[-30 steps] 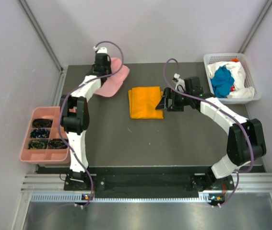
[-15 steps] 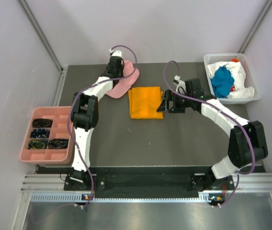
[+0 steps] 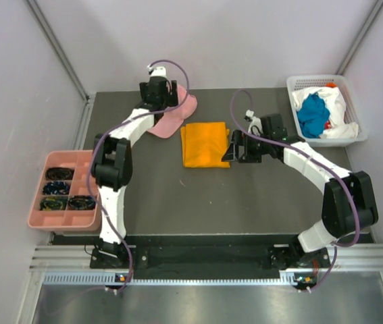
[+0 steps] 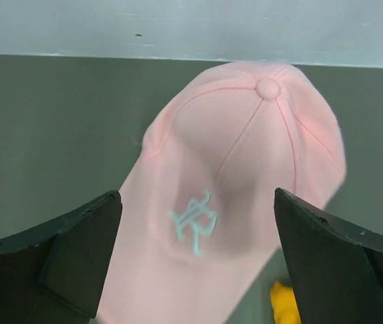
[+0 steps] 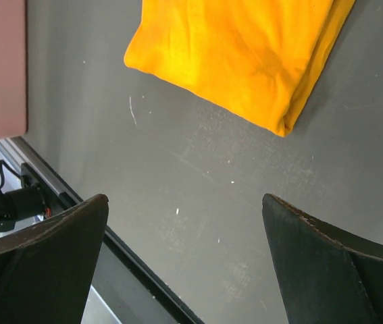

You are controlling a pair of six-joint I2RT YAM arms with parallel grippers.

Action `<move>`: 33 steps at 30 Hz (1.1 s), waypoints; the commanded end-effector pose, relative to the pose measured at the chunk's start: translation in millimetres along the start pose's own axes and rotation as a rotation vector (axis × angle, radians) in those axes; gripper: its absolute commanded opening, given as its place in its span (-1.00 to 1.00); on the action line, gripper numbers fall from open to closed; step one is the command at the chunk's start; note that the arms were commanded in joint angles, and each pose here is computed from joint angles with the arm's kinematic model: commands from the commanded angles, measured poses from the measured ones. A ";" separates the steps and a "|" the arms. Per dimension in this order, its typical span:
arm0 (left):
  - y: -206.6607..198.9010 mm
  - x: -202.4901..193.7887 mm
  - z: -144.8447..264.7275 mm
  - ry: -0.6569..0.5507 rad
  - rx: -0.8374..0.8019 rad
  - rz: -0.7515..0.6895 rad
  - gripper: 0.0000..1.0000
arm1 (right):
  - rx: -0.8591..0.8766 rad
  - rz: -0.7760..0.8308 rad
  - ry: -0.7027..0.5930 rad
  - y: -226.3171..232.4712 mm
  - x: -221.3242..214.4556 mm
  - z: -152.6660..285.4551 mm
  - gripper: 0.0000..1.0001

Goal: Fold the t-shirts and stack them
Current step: Put the neatly folded tshirt into the corner of the board with the left arm

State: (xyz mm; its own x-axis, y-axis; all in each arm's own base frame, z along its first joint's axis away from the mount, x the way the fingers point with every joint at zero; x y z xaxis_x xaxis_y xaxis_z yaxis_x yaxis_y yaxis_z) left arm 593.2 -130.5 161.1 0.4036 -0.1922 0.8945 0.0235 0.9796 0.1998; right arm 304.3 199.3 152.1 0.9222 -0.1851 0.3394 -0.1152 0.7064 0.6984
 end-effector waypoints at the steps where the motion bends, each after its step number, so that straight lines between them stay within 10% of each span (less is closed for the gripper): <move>1: 38.5 99.4 101.8 -0.257 0.012 0.160 0.98 | 0.052 0.061 -0.037 16.9 1.6 9.4 0.93; 8: 27.2 62.4 163.8 -0.170 -0.142 0.229 0.98 | 0.049 0.047 -0.032 13.0 -0.7 5.6 0.93; 18: -37.5 -93.3 202.7 0.077 -0.367 0.195 0.98 | 0.027 0.015 -0.032 3.7 -2.6 -6.2 0.93; 33: -78.4 -132.8 178.3 0.083 -0.684 0.432 0.98 | -0.003 0.008 -0.004 1.1 -9.9 -18.1 0.93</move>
State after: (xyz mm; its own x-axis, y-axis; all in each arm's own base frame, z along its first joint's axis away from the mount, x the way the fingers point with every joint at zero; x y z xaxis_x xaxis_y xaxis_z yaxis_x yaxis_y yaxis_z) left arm 355.5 -183.3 86.0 0.6187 0.0311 0.7850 0.3297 0.8967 -0.2954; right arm 295.9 209.4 138.1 0.9292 -0.1841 0.3206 -0.0989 0.7118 0.6954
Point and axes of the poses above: each gripper's point midway between its finger pads, its own z axis back along the fingers, its own y axis along the line the jaws close on, x = y × z, the point moved 3 cm from there along z, back along the fingers, and after that the axes turned 13 degrees about -z, right-handed, at the moved point
